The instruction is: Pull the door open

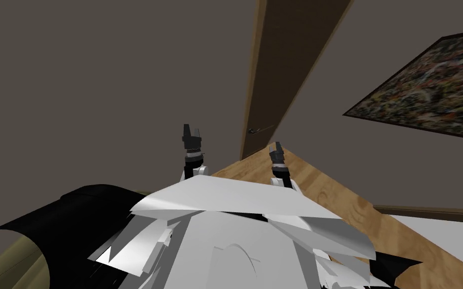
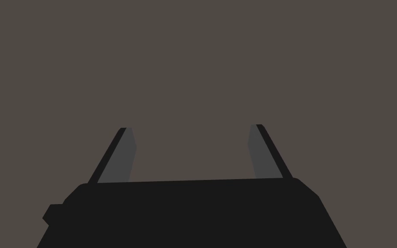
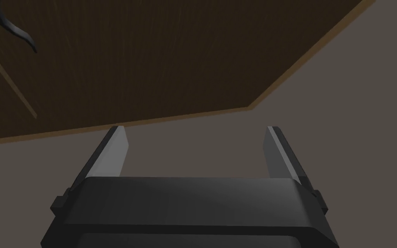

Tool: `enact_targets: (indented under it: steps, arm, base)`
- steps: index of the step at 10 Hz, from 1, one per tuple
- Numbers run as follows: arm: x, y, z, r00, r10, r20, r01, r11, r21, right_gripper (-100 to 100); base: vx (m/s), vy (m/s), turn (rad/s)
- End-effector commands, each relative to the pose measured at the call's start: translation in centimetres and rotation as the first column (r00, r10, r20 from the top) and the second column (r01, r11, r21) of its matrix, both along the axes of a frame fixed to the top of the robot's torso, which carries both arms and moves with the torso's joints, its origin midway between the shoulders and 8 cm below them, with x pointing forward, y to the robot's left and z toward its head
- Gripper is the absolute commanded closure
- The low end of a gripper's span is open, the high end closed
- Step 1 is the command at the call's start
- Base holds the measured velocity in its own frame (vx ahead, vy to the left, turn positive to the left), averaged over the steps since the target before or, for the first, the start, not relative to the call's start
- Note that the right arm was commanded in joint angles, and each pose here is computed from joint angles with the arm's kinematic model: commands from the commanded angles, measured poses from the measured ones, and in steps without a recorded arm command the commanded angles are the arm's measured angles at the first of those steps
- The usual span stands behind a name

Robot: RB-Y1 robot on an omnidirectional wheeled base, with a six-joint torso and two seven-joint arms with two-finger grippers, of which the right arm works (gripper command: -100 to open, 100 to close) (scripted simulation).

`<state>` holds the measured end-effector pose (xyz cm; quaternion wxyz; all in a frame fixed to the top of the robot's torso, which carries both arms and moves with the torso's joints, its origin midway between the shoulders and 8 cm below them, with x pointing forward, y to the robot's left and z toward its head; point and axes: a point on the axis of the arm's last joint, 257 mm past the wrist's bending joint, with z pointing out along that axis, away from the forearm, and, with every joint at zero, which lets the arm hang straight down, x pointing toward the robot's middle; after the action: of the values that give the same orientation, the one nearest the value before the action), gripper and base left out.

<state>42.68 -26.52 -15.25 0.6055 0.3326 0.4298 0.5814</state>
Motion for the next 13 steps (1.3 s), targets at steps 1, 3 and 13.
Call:
enact_targets:
  steps: [1,3,13]
  arm:
    - [0.4,0.0,-1.3,0.9997,0.010,-0.020,-0.010,1.000,0.003,-100]
    - [0.8,-0.1,-3.1,0.9982,0.026,-0.053,-0.026,1.000,0.009,-100]
    - [2.1,-1.8,-10.6,0.9778,0.072,-0.197,-0.068,0.997,0.023,-100]
  base:
    - [0.042,-0.039,0.102]
    - [0.058,-0.053,0.193]
    - [0.060,-0.082,0.156]
